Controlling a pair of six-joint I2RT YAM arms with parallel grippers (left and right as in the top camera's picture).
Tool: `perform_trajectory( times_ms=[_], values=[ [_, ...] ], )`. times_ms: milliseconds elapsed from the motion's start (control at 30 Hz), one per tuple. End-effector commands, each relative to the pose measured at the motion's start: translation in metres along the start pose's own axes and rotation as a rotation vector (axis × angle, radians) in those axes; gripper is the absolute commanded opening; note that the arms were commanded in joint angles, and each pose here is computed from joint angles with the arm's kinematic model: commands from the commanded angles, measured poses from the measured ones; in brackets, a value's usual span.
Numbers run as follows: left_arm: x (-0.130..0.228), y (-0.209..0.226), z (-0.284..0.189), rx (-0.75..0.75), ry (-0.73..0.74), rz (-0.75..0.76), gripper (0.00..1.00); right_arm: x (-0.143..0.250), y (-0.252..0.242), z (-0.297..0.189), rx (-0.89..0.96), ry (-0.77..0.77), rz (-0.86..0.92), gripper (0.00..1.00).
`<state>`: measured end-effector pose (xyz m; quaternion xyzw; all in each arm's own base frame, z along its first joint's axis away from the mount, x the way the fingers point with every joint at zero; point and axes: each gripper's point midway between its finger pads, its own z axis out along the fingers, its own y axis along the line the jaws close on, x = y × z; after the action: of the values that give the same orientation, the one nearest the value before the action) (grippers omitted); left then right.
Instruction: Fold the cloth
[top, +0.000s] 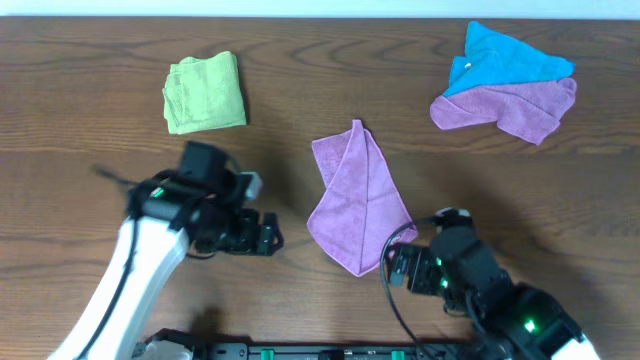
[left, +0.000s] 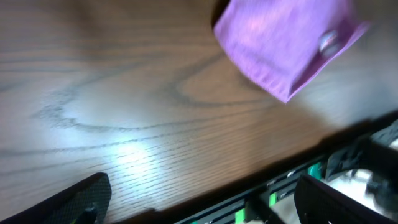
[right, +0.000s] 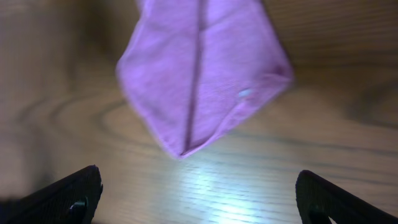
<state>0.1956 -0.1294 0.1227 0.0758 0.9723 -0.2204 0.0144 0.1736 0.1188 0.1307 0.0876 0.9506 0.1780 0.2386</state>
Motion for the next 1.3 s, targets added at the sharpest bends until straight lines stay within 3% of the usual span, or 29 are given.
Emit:
perform_trajectory(
  times_ms=[0, 133, 333, 600, 1033, 1100, 1167, 1267],
  values=[
    [-0.012, 0.004, 0.029, -0.028, 0.073, 0.064, 0.96, -0.014, -0.017, 0.009, 0.089, -0.013, 0.073, 0.99],
    [-0.032, 0.011, 0.059, -0.018, 0.091, 0.058, 0.96, -0.022, -0.014, 0.027, 0.083, 0.022, 0.078, 0.99],
    [-0.063, -0.009, 0.091, 0.07, 0.023, 0.21, 0.95, -0.03, 0.018, 0.048, -0.05, 0.055, -0.056, 0.99],
    [-0.073, -0.046, 0.113, 0.122, -0.019, 0.336, 0.95, -0.032, 0.021, 0.052, -0.061, 0.054, -0.119, 0.99],
    [-0.07, -0.04, 0.156, 0.147, 0.052, 0.272, 0.96, -0.034, 0.018, 0.052, -0.048, 0.041, -0.223, 0.99],
    [-0.07, -0.041, 0.156, 0.153, 0.056, 0.258, 1.0, -0.034, 0.018, 0.052, -0.045, 0.039, -0.226, 0.99],
    [-0.067, -0.039, 0.156, 0.149, 0.068, 0.252, 0.68, -0.036, 0.015, 0.052, -0.032, 0.031, -0.227, 0.99],
    [-0.061, -0.035, 0.156, 0.13, 0.093, 0.238, 0.53, -0.039, 0.012, 0.052, -0.008, 0.015, -0.233, 0.99]
  ],
)
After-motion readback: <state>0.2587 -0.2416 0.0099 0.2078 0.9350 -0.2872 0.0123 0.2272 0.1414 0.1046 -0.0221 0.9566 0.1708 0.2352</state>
